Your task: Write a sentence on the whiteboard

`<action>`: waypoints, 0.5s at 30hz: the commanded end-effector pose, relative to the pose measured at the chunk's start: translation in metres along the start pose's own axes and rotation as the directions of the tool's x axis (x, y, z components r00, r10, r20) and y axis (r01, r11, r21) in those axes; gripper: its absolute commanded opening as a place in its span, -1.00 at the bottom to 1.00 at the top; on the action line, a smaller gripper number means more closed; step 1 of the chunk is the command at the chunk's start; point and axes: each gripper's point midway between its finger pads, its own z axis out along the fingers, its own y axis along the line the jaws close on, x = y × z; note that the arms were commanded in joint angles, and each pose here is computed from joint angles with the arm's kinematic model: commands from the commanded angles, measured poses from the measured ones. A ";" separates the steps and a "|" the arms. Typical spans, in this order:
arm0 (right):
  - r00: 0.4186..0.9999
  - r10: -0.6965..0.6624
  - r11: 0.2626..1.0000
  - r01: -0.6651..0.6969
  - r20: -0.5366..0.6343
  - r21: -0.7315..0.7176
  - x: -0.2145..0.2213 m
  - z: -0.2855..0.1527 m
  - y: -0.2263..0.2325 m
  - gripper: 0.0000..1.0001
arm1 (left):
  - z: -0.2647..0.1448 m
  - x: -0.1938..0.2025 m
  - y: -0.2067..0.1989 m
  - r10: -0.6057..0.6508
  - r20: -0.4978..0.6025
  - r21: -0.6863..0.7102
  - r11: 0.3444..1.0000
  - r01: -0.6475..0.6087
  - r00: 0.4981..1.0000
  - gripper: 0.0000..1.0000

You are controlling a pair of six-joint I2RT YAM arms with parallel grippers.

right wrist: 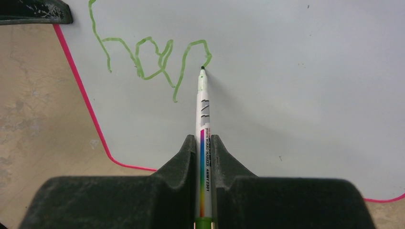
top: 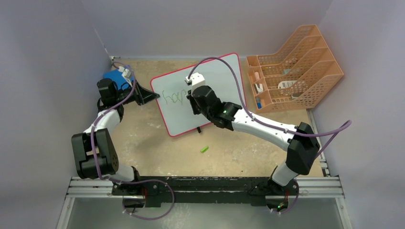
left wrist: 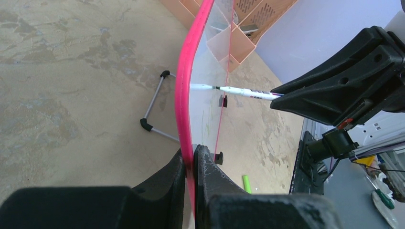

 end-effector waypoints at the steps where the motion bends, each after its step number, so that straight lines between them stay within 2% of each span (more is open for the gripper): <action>1: 0.999 0.026 0.999 -0.026 0.025 -0.027 -0.007 -0.009 0.007 -1.00 | 0.005 -0.007 -0.009 0.074 -0.004 0.024 0.997 -0.074 0.997 -1.00; 15: 0.999 0.030 0.998 -0.028 0.038 -0.057 -0.014 -0.007 0.020 -1.00 | 0.005 -0.007 -0.010 0.074 -0.003 0.025 0.997 -0.074 0.997 -1.00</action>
